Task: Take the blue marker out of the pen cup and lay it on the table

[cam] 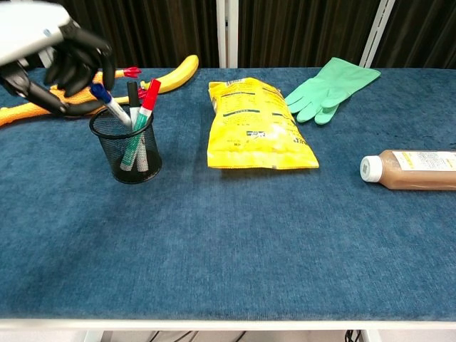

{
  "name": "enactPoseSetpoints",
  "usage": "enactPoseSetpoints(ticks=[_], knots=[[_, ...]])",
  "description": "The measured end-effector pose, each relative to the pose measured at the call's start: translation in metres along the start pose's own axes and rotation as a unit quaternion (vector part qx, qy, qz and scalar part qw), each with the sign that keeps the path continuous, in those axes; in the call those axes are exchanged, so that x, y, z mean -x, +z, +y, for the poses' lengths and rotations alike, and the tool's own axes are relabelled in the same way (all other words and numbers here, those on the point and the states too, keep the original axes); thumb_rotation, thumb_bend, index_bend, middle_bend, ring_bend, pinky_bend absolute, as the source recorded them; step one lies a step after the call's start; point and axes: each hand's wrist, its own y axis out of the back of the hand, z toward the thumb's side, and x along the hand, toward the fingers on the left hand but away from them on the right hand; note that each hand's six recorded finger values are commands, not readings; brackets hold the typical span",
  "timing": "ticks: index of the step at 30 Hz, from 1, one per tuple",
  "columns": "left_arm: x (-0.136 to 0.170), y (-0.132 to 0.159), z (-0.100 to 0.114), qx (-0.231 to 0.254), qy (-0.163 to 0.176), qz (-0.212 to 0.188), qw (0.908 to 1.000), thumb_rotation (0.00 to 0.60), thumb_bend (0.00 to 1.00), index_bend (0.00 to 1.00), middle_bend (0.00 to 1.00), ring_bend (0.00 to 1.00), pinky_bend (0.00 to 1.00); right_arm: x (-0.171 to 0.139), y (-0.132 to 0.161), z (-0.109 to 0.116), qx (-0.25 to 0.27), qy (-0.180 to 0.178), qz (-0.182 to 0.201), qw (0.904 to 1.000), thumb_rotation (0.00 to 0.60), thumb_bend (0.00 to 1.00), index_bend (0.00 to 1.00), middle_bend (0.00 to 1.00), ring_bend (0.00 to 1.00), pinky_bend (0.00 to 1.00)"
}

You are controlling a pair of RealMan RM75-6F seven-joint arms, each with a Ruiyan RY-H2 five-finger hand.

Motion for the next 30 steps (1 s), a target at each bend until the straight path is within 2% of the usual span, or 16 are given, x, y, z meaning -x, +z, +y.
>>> enactPoseSetpoints(ticks=[9, 12, 14, 17, 20, 27, 30], knots=[[0.026, -0.014, 0.059, -0.009, 0.071, 0.029, 0.997, 0.6, 0.38, 0.59, 0.74, 0.69, 0.7, -0.001, 0.002, 0.0, -0.001, -0.001, 0.002, 1.0, 0.6, 0.12, 0.0, 0.0, 0.0, 0.0], [0.036, -0.026, 0.073, -0.013, 0.092, 0.053, 0.9943, 0.6, 0.39, 0.59, 0.74, 0.69, 0.7, -0.002, 0.002, 0.0, -0.001, -0.001, 0.002, 1.0, 0.6, 0.13, 0.0, 0.0, 0.0, 0.0], [0.039, -0.034, 0.074, -0.013, 0.095, 0.066, 0.9932, 0.6, 0.41, 0.59, 0.74, 0.69, 0.7, -0.002, 0.001, 0.0, -0.001, -0.001, 0.001, 1.0, 0.6, 0.13, 0.0, 0.0, 0.0, 0.0], [0.04, -0.046, 0.069, -0.019, 0.086, 0.082, 0.9927, 0.6, 0.41, 0.59, 0.74, 0.69, 0.7, -0.002, 0.001, -0.001, -0.002, 0.001, 0.0, 1.0, 0.6, 0.13, 0.0, 0.0, 0.0, 0.0], [0.037, -0.061, 0.055, -0.027, 0.065, 0.1, 0.9925, 0.6, 0.42, 0.59, 0.74, 0.69, 0.7, -0.001, 0.002, -0.002, -0.001, 0.004, 0.0, 1.0, 0.6, 0.13, 0.0, 0.0, 0.0, 0.0], [0.031, -0.092, 0.004, -0.018, -0.013, 0.139, 0.99, 0.6, 0.42, 0.59, 0.74, 0.69, 0.7, -0.001, 0.002, 0.0, -0.003, 0.003, -0.004, 1.0, 0.6, 0.13, 0.0, 0.0, 0.0, 0.0], [0.03, -0.099, -0.011, -0.018, -0.034, 0.149, 0.9881, 0.6, 0.4, 0.56, 0.69, 0.66, 0.7, 0.0, 0.001, -0.001, -0.003, 0.007, -0.005, 1.0, 0.6, 0.13, 0.0, 0.0, 0.0, 0.0]])
